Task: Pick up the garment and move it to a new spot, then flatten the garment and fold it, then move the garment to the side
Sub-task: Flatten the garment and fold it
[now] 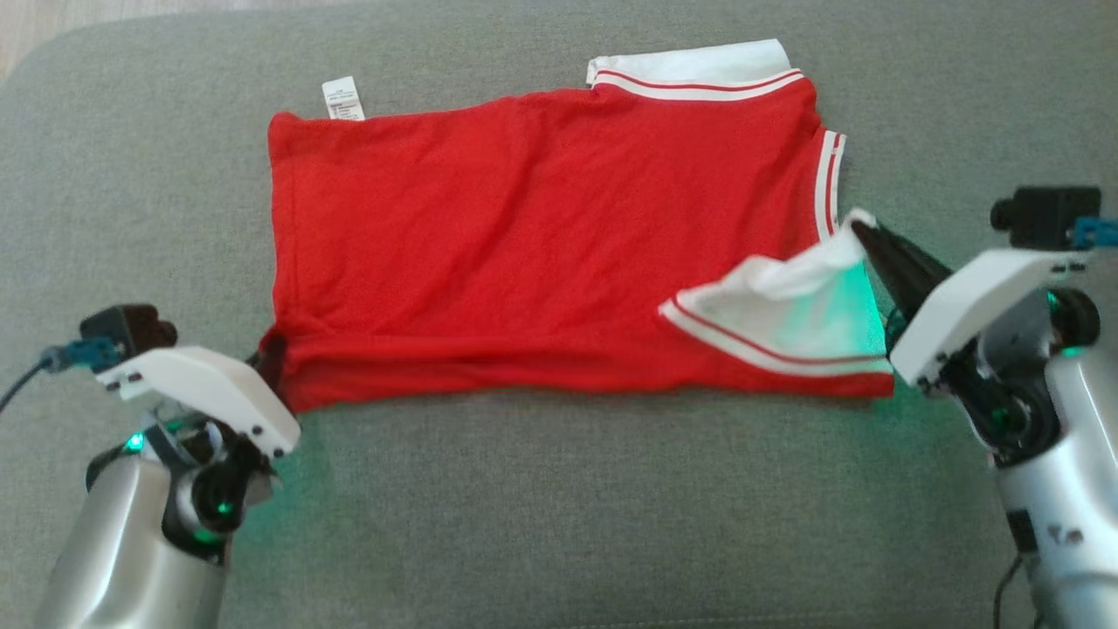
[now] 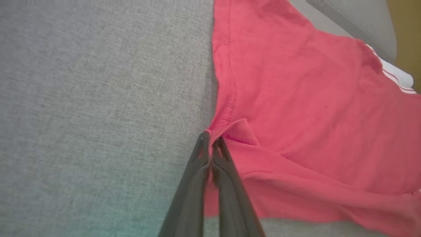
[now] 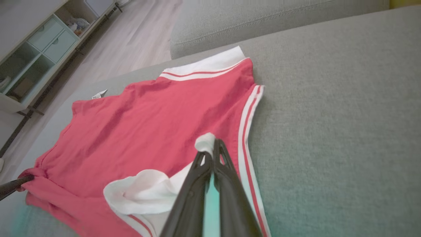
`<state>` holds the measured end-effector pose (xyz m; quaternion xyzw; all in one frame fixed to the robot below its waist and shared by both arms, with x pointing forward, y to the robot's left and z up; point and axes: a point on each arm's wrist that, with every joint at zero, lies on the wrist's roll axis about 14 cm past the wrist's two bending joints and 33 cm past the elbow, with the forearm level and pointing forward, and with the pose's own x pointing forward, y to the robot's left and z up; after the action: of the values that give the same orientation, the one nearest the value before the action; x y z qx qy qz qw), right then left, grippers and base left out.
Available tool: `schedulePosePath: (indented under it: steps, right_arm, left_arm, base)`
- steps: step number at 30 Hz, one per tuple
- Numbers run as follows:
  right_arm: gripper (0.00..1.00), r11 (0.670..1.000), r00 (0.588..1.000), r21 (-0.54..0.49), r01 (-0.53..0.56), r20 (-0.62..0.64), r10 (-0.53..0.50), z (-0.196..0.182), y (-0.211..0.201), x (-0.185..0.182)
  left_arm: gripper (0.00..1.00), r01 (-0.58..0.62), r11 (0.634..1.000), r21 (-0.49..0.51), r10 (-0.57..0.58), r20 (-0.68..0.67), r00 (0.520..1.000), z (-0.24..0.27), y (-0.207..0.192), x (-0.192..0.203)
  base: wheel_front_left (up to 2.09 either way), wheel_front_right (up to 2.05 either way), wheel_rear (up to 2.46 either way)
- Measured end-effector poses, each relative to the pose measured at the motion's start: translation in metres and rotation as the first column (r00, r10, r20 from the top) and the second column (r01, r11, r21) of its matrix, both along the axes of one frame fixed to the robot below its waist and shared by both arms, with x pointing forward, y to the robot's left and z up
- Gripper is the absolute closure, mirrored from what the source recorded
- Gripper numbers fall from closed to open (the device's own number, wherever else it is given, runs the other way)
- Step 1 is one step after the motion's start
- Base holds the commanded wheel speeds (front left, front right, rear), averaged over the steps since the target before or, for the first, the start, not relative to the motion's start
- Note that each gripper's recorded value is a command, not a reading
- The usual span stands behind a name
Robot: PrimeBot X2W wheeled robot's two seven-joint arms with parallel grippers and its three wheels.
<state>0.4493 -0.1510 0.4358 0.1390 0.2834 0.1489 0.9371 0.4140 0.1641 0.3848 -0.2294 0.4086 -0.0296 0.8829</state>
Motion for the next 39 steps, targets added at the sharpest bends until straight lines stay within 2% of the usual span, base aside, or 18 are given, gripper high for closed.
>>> schedulePosePath:
  steps: [2, 3, 4, 5, 6, 12, 14, 18, 23, 25, 26, 29, 31, 34, 39]
  right_arm:
    - [1.0, 1.0, 1.0, 0.002, 0.0, 0.022, 0.0, 0.001, 0.001, 0.007]
    - [1.0, 1.0, 1.0, 0.005, -0.001, 0.026, 0.001, 0.0, 0.002, 0.009]
    - [1.0, 1.0, 1.0, 0.016, 0.0, 0.031, -0.001, -0.001, 0.005, 0.011]
    - [0.56, 1.0, 0.999, 0.025, -0.001, 0.042, 0.0, -0.002, 0.008, 0.012]
    - [0.0, 0.999, 0.999, 0.033, -0.002, 0.051, 0.0, -0.003, 0.01, 0.012]
    - [0.0, 0.998, 0.984, 0.062, 0.031, 0.173, -0.041, 0.002, 0.01, 0.018]
    - [0.0, 0.996, 0.968, 0.073, 0.053, 0.24, -0.069, 0.009, 0.005, 0.021]
    - [0.0, 0.995, 0.917, 0.061, 0.074, 0.387, -0.092, 0.03, -0.002, 0.025]
    - [0.0, 0.995, 0.849, -0.01, 0.103, 0.523, -0.082, 0.055, -0.019, 0.021]
    - [0.0, 0.993, 0.83, -0.029, 0.114, 0.552, -0.079, 0.062, -0.022, 0.015]
    - [0.0, 0.993, 0.83, -0.029, 0.114, 0.552, -0.079, 0.062, -0.022, 0.015]
    - [0.0, 0.991, 0.802, -0.034, 0.13, 0.591, -0.084, 0.072, -0.022, 0.0]
    - [0.0, 0.99, 0.794, -0.037, 0.139, 0.602, -0.089, 0.075, -0.021, -0.013]
    - [0.0, 0.987, 0.81, -0.046, 0.151, 0.578, -0.097, 0.071, -0.019, -0.033]
    - [0.0, 0.985, 0.844, -0.029, 0.172, 0.519, -0.132, 0.062, -0.015, -0.063]
  left_arm:
    - [1.0, -0.006, 1.0, -0.012, 0.006, -0.003, 1.0, -0.001, 0.0, 0.003]
    - [0.96, -0.011, 1.0, -0.016, 0.011, -0.004, 1.0, -0.002, 0.001, 0.004]
    - [0.62, -0.017, 1.0, -0.026, 0.017, 0.003, 1.0, -0.002, 0.0, 0.005]
    - [0.0, -0.029, 0.998, -0.047, 0.029, 0.008, 1.0, -0.002, -0.001, 0.006]
    - [0.0, -0.043, 0.997, -0.072, 0.044, 0.013, 0.999, -0.002, -0.003, 0.006]
    - [0.0, -0.121, 0.986, -0.118, 0.135, 0.121, 0.983, 0.003, -0.002, 0.015]
    - [0.0, -0.194, 0.971, -0.139, 0.221, 0.217, 0.951, 0.015, 0.005, 0.024]
    - [0.0, -0.277, 0.959, -0.058, 0.274, 0.432, 0.859, 0.04, 0.023, 0.033]
    - [0.0, -0.337, 0.938, 0.08, 0.195, 0.683, 0.704, 0.084, 0.029, 0.031]
    - [0.0, -0.331, 0.936, 0.123, 0.139, 0.733, 0.665, 0.099, 0.022, 0.03]
    - [0.0, -0.331, 0.936, 0.123, 0.139, 0.733, 0.665, 0.099, 0.022, 0.03]
    - [0.0, -0.32, 0.929, 0.187, 0.058, 0.78, 0.623, 0.116, 0.012, 0.024]
    - [0.0, -0.305, 0.925, 0.224, 0.012, 0.788, 0.615, 0.119, 0.004, 0.015]
    - [0.0, -0.279, 0.919, 0.279, -0.042, 0.774, 0.632, 0.112, -0.003, -0.001]
    - [0.0, -0.22, 0.91, 0.352, -0.103, 0.704, 0.702, 0.09, -0.008, -0.022]
  base:
    - [0.0, 0.0, 0.0]
    - [0.0, 0.0, 0.0]
    - [0.0, 0.0, 0.0]
    - [0.0, 0.0, 0.0]
    - [0.0, 0.0, 0.0]
    - [0.0, 0.0, 0.0]
    - [0.0, 0.0, 0.0]
    - [0.0, 0.0, 0.0]
    - [0.0, 0.0, 0.0]
    - [0.0, 0.0, 0.0]
    - [0.0, 0.0, 0.0]
    - [0.0, 0.0, 0.0]
    - [0.0, 0.0, 0.0]
    - [0.0, 0.0, 0.0]
    - [0.0, 0.0, 0.0]
